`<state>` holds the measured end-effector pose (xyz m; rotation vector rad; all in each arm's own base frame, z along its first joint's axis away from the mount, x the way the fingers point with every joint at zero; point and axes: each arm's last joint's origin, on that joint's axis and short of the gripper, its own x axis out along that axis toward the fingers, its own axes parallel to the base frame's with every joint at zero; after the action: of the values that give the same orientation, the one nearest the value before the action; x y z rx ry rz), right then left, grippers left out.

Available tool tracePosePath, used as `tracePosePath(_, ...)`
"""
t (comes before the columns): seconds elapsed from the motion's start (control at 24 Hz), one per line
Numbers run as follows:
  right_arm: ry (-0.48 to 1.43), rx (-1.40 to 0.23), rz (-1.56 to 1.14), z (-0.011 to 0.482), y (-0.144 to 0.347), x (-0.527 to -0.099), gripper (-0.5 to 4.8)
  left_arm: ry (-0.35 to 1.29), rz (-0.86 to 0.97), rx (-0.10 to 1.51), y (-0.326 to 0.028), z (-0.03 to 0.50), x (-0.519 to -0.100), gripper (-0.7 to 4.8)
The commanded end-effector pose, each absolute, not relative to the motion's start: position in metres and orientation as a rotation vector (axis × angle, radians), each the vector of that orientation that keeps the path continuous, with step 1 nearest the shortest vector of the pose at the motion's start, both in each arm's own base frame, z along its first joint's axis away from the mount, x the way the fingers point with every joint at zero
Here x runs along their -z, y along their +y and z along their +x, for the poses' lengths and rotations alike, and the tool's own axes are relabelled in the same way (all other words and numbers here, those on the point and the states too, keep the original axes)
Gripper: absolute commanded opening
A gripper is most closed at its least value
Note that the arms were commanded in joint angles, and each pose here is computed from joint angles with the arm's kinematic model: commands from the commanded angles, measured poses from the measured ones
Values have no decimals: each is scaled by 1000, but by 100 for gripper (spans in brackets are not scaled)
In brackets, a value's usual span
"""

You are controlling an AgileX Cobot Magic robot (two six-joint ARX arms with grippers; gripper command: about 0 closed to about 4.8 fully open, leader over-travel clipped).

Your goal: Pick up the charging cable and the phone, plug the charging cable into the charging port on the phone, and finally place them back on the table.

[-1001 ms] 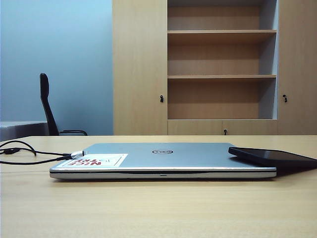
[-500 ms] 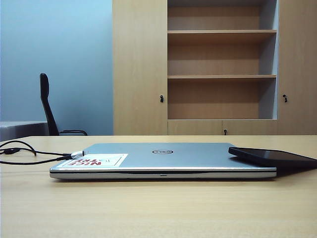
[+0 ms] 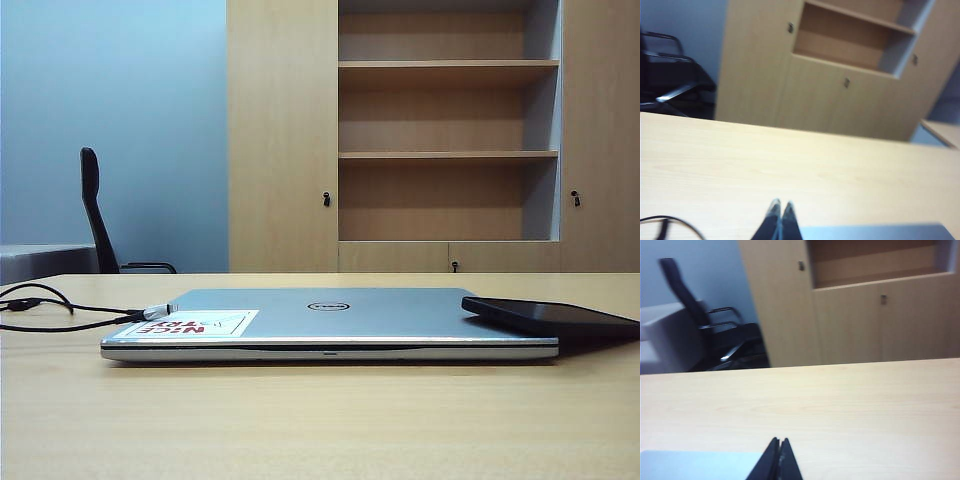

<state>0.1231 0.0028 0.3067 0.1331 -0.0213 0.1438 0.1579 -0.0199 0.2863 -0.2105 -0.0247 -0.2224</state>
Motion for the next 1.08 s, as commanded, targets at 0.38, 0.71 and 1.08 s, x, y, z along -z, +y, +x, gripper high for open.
tracePosePath(0.38,41,-504,112,120,49,-305,-6,226,19,346,-52,206,-248,-5)
tracePosePath(0.71,178,-744,-79,104,75,-287,-6,317,122,361,-55,218,-228,-5)
tracePosePath(1.08,199,-804,-110,99,81,-284,-6,470,416,447,-59,235,-187,-5)
